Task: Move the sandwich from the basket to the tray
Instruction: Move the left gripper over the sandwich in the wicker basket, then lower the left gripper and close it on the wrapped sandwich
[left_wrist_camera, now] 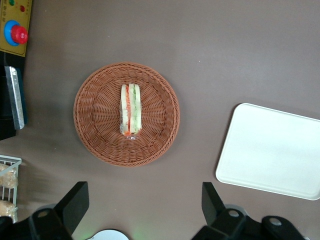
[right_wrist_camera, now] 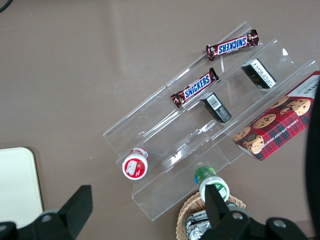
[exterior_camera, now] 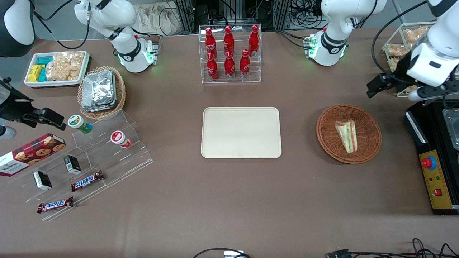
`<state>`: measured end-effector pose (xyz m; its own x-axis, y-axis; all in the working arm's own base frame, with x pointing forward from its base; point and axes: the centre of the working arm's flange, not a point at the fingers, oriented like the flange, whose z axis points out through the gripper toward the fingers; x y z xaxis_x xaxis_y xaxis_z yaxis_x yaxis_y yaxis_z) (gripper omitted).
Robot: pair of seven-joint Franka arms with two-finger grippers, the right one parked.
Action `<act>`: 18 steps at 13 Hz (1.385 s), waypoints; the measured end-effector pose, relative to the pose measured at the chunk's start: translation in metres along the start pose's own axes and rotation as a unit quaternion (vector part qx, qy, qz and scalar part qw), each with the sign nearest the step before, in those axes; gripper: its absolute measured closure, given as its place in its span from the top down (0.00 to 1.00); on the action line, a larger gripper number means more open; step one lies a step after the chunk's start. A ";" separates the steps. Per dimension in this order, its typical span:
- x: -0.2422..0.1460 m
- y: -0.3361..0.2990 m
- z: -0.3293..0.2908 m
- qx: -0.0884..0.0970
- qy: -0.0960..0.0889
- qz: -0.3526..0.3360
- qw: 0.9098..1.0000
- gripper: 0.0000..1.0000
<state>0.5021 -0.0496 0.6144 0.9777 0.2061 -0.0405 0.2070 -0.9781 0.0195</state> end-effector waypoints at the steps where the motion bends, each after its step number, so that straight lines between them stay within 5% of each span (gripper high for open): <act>1: 0.000 -0.001 0.000 0.000 0.000 -0.001 1.000 1.00; 8: 0.008 -0.022 0.075 0.010 -0.043 -0.021 0.999 1.00; 11: 0.016 -0.048 0.170 0.003 -0.026 -0.032 0.999 1.00; 18: 0.033 -0.053 0.344 0.019 -0.016 -0.020 0.999 1.00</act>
<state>0.5107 -0.0005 0.2684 0.9667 0.2452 -0.0728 0.2442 -0.9695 -0.0215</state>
